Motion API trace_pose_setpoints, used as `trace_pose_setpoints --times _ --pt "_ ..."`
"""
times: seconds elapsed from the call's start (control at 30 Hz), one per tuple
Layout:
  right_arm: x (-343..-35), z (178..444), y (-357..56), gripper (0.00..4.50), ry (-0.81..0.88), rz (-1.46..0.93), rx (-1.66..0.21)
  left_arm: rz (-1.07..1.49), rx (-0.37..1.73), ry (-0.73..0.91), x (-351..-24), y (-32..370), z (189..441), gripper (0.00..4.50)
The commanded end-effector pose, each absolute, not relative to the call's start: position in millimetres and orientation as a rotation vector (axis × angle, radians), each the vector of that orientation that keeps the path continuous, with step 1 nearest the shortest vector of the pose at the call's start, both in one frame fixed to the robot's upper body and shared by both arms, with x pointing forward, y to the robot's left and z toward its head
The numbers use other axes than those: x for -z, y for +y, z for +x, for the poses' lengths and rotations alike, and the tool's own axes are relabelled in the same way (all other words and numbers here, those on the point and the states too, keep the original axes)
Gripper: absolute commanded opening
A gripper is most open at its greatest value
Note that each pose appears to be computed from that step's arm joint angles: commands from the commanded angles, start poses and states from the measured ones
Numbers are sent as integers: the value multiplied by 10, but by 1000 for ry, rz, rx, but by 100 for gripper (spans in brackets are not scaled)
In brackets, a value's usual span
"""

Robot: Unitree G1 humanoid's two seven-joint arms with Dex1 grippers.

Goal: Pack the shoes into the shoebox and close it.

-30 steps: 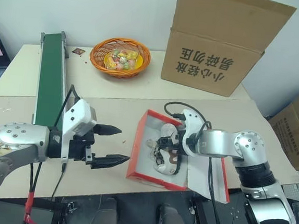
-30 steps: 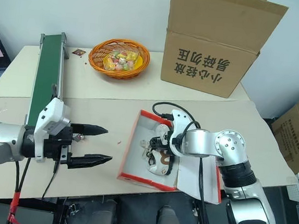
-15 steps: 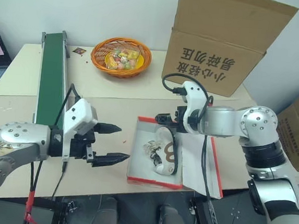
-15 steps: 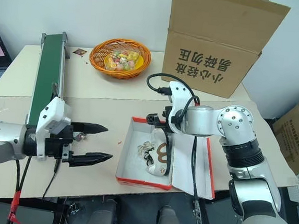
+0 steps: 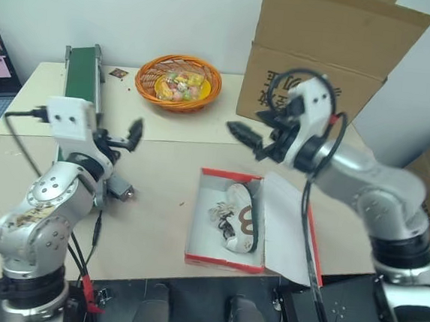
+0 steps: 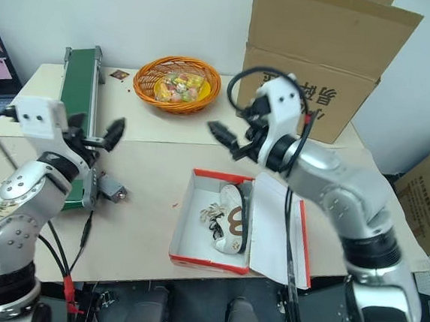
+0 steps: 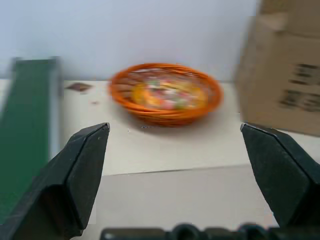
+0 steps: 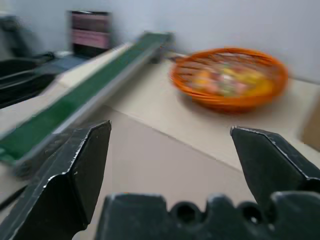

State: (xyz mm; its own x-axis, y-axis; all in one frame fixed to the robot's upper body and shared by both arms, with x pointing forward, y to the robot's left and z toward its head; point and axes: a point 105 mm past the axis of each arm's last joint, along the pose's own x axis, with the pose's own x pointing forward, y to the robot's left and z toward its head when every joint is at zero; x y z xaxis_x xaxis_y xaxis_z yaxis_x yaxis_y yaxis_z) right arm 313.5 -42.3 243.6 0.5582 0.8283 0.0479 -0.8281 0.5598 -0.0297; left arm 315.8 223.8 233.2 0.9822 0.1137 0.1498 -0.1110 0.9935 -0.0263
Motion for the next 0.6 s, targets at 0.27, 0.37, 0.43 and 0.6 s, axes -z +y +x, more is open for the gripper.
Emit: trace_pose_setpoints --times 0.27,0.37,0.43,0.6 --pt "-2293 3062 -101 447 -156 -113 -1262 136 -336 -171 -2292 2673 3025 450" --pt "-2277 3127 -79 447 -132 -86 -1248 135 -360 -173 -2285 2729 2991 450" --pt "-2243 3145 -64 447 -112 -78 -1243 140 -365 -174 -2279 2737 2980 450" --pt "-2223 3119 -41 447 -103 -72 -1262 129 -376 -166 -2234 2755 2973 450"
